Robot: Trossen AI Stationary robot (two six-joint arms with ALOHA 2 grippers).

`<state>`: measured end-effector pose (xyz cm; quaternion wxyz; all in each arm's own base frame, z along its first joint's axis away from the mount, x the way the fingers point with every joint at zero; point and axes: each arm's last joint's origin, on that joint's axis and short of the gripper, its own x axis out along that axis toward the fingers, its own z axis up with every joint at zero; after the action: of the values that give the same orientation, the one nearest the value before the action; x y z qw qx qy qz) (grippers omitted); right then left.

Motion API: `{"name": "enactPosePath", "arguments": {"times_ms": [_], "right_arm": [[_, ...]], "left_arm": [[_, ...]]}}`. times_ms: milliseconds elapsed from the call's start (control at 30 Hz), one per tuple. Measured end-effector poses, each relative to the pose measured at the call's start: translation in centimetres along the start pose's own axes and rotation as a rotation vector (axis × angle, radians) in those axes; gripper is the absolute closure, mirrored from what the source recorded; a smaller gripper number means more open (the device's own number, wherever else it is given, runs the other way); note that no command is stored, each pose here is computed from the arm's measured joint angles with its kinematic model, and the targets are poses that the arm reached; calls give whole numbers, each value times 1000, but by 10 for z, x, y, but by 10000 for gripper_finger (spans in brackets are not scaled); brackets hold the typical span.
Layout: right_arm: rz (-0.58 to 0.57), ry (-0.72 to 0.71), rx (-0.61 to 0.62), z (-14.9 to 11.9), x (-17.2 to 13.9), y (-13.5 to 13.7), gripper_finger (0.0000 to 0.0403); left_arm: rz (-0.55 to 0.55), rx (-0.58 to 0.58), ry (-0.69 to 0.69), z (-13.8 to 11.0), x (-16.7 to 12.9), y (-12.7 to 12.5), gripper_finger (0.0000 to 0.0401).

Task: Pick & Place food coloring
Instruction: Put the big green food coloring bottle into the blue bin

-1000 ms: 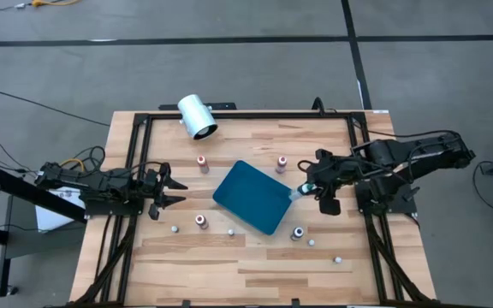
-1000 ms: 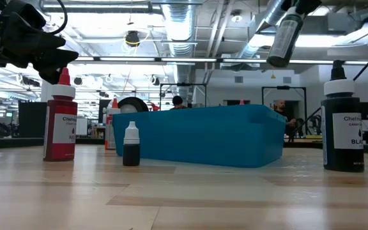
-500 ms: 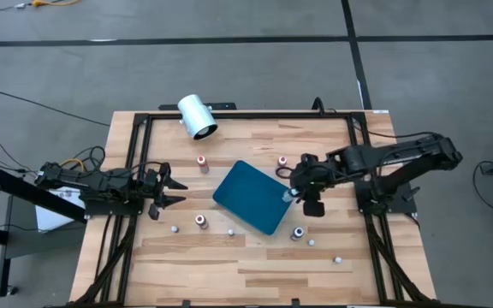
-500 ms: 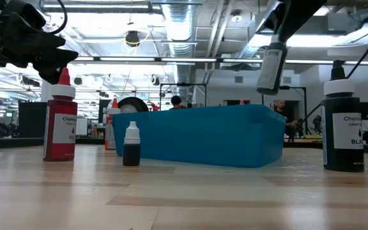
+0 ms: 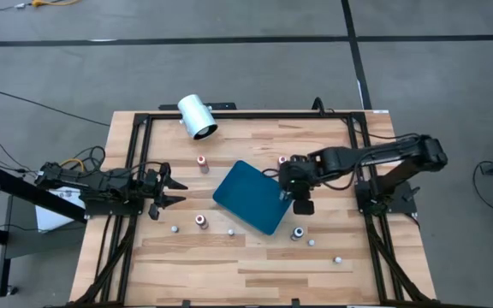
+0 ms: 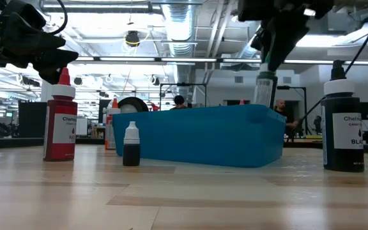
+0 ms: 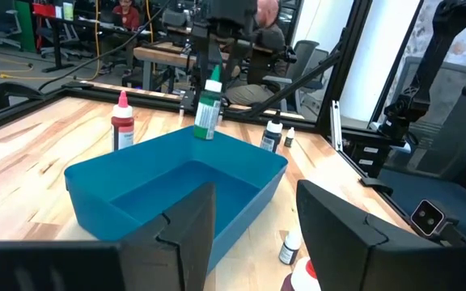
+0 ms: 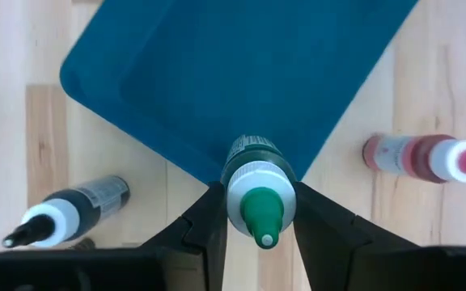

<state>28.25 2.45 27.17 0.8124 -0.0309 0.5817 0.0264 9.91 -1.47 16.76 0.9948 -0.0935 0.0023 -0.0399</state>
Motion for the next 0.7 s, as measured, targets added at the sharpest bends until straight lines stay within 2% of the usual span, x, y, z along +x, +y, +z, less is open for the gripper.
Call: {"name": "enactPosePath", "arguments": {"times_ms": [200,700], "right_arm": [[43,-3,-18,6,12,-4,289],[37,16,1,2,23,-10,289]], "left_arm": [[0,0,0,0,0,0,236],[0,0,0,0,0,0,236]]}}
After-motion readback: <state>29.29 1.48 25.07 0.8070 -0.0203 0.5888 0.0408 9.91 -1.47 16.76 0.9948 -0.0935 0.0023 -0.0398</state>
